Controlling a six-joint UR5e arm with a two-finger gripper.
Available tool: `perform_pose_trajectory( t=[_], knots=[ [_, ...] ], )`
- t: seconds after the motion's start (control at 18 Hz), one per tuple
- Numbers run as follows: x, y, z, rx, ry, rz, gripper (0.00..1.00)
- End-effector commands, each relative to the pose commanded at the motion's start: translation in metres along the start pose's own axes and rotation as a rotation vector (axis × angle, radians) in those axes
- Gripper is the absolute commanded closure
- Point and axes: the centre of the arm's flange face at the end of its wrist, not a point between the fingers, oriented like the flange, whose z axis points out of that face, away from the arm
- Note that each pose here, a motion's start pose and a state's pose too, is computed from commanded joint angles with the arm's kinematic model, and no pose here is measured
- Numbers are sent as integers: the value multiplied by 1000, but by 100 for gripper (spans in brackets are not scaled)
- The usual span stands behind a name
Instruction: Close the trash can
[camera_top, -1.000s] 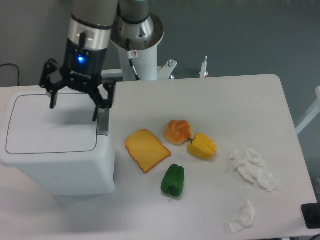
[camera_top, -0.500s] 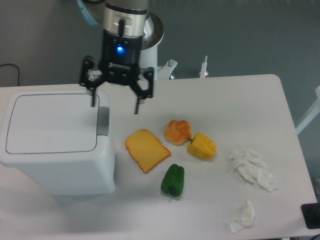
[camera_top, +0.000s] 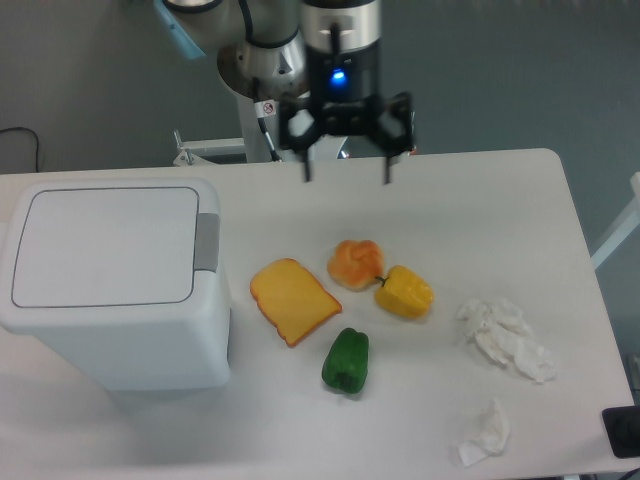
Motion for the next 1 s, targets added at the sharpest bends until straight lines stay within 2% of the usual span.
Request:
perform_pose_trajectory(
  t=[0.22, 0.44, 0.78, 1.0],
  knots=[
    [-37, 38, 6, -35, -19, -20, 0],
    [-71, 90, 17, -98, -7, 84, 0],
    [-143, 175, 12, -166, -8, 119, 0],
    [-168, 236, -1, -209, 34, 155, 0]
  ],
)
